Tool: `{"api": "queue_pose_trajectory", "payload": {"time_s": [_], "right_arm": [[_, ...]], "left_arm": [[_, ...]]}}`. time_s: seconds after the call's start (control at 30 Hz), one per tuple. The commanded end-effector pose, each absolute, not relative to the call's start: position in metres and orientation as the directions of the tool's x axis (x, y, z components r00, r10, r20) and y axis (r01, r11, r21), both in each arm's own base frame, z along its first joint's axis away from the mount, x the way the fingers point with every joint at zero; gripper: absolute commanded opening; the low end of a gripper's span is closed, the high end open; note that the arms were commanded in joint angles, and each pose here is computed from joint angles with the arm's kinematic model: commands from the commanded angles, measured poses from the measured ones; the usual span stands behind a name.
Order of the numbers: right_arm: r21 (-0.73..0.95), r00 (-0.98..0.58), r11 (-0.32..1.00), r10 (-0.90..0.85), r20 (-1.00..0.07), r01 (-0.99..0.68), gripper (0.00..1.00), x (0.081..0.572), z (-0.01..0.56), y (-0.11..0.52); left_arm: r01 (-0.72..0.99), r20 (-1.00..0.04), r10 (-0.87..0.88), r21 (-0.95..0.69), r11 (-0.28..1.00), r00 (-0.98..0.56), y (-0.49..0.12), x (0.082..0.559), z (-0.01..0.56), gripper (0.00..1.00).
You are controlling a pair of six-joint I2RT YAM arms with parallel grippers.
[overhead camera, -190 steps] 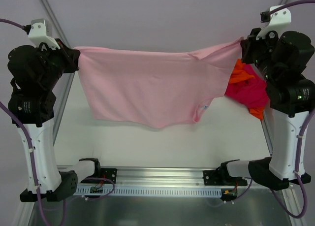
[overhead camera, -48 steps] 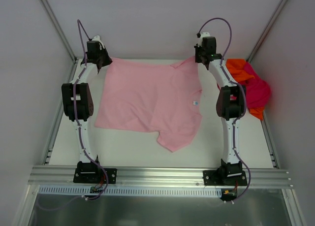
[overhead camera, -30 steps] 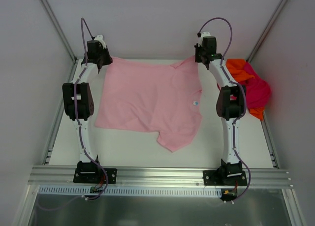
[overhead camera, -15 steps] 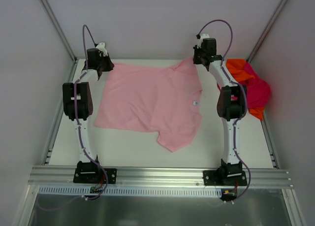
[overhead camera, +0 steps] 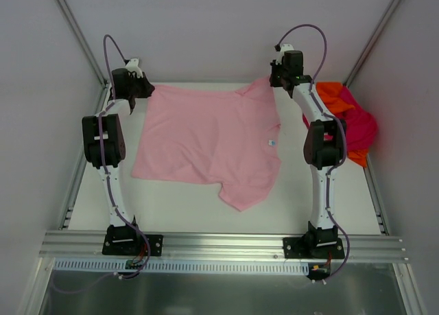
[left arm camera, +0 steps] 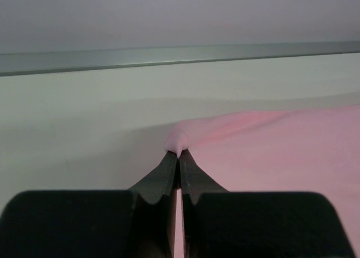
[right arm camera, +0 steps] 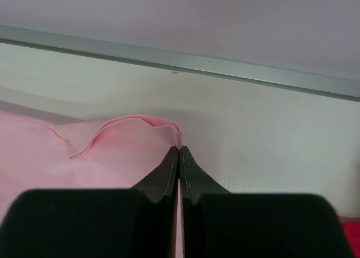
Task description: Fold and stack the t-shirts
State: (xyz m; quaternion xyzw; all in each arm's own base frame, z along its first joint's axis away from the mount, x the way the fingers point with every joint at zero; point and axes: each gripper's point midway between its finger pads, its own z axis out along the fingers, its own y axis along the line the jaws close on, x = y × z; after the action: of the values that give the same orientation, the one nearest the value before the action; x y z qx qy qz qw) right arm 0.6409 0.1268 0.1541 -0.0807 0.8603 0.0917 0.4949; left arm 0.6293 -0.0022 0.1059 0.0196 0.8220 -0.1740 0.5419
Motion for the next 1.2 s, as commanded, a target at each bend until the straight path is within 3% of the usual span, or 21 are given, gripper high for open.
{"api": "queue_pose_trajectory", "payload": {"time_s": [0.0, 1.17], "right_arm": [[0.078, -0.382, 0.965, -0.025, -0.924, -0.250, 0.01, 0.641, 0.218, 0.127], [0.077, -0.373, 0.976, -0.005, -0.928, -0.204, 0.01, 0.644, 0.223, 0.112]], "left_arm": [[0.312, -0.957, -0.107, -0.192, 0.931, -0.271, -0.006, 0.637, 0.154, 0.00], [0.239, -0.960, -0.111, -0.175, 0.955, -0.259, 0.019, 0.632, 0.156, 0.00]]}}
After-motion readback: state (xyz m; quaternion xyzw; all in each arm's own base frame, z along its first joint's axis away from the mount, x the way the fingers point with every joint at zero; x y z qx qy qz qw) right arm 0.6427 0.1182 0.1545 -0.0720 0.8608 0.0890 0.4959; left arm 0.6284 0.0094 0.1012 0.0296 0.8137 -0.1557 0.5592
